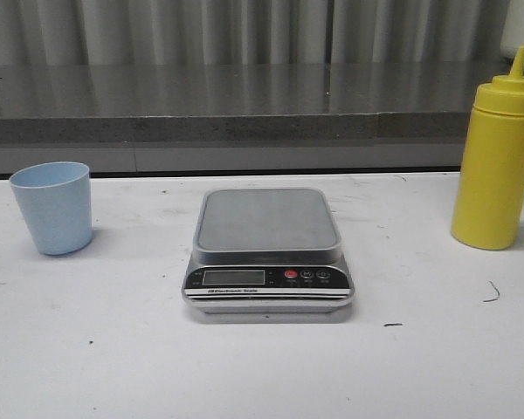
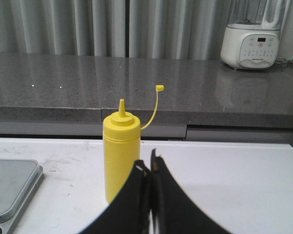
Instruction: Pour seasoning into cup on scale with both arms
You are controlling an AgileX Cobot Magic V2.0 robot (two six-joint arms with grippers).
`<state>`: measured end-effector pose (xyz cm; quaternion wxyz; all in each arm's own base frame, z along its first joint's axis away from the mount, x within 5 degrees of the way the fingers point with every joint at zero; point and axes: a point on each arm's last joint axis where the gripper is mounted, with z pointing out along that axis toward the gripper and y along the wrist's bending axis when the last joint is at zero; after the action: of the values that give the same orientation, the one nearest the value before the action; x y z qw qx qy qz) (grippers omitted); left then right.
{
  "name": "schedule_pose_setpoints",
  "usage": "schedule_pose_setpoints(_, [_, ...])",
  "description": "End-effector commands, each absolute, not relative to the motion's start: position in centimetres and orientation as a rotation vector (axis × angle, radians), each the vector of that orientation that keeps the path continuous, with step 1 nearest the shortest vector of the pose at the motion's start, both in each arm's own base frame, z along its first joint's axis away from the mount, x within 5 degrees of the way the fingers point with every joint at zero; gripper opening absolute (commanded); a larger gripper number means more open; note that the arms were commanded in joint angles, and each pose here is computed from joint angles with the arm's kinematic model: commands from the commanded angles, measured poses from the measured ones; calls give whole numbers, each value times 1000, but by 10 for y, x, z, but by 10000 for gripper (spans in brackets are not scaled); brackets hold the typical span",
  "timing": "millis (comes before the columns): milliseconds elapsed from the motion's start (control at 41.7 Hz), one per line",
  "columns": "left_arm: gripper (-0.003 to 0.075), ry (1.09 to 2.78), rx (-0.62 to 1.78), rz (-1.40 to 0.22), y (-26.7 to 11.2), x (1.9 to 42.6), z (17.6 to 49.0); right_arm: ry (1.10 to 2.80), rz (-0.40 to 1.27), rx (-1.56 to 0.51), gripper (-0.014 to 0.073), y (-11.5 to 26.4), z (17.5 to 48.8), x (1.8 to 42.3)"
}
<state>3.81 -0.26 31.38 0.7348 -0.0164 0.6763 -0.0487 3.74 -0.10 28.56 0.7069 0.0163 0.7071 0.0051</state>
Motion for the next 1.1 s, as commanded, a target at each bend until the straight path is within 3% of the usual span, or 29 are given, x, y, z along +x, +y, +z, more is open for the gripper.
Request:
schedule_pose_setpoints(0, [-20, 1525, -34, -103, -3, 45, 347, 1575, -10, 24, -118, -2, 323, 38])
schedule_pose_setpoints(216, [-20, 1660, -34, -103, -4, 69, 366, 1754, -13, 32, -118, -2, 354, 56])
schedule_pose_setpoints(719, [-15, 1875, -43, -112, -5, 96, 340, 1975, -81, -63, -104, -3, 335, 87])
schedule_pose_setpoints(791, [28, 1901, -37, -98, -5, 100, 338, 1981, -95, -85, -44, -3, 335, 88])
schedule_pose_setpoints(1006, [397, 1973, -32, -78, -4, 116, 331, 1972, -105, -100, 346, -3, 336, 89])
schedule_pose_setpoints(1078, [445, 1994, -2, -59, -5, 123, 333, 1960, -105, -100, 419, -2, 337, 89])
